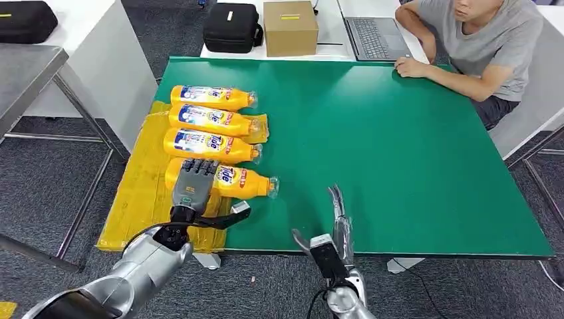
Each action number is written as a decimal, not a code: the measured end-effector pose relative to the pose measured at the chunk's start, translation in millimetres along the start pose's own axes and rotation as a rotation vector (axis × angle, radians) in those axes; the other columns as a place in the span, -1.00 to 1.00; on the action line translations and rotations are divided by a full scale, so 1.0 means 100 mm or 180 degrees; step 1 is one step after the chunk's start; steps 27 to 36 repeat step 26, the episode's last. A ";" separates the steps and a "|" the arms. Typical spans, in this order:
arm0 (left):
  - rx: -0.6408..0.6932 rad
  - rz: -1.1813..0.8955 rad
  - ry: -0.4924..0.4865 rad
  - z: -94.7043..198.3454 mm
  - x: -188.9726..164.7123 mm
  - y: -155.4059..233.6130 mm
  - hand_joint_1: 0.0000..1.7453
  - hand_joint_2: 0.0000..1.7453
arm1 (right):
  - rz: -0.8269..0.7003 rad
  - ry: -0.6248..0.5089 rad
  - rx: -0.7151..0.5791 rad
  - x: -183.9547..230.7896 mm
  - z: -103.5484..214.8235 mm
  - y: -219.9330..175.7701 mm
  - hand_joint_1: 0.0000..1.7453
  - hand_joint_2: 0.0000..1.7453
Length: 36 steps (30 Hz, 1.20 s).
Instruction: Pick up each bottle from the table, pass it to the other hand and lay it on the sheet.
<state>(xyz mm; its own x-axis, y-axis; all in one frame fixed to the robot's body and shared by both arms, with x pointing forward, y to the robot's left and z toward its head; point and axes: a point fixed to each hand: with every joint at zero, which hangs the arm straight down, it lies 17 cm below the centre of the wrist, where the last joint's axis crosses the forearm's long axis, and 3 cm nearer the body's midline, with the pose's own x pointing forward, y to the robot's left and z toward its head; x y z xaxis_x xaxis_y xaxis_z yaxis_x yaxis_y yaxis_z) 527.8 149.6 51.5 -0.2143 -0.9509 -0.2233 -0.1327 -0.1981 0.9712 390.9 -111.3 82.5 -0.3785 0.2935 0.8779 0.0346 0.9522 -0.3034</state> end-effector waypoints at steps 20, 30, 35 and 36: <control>-0.0223 -0.0002 -0.0169 0.07 0.03 -0.19 0.72 1.00 | 0.0008 -0.0010 -0.0016 0.01 -0.02 -0.01 -1.00 1.00; -0.0276 0.0115 -0.0243 0.08 0.08 -0.22 0.68 1.00 | 0.0018 -0.0028 -0.0025 0.01 -0.06 -0.03 -1.00 1.00; -0.0276 0.0115 -0.0243 0.08 0.08 -0.22 0.68 1.00 | 0.0018 -0.0028 -0.0025 0.01 -0.06 -0.03 -1.00 1.00; -0.0276 0.0115 -0.0243 0.08 0.08 -0.22 0.68 1.00 | 0.0018 -0.0028 -0.0025 0.01 -0.06 -0.03 -1.00 1.00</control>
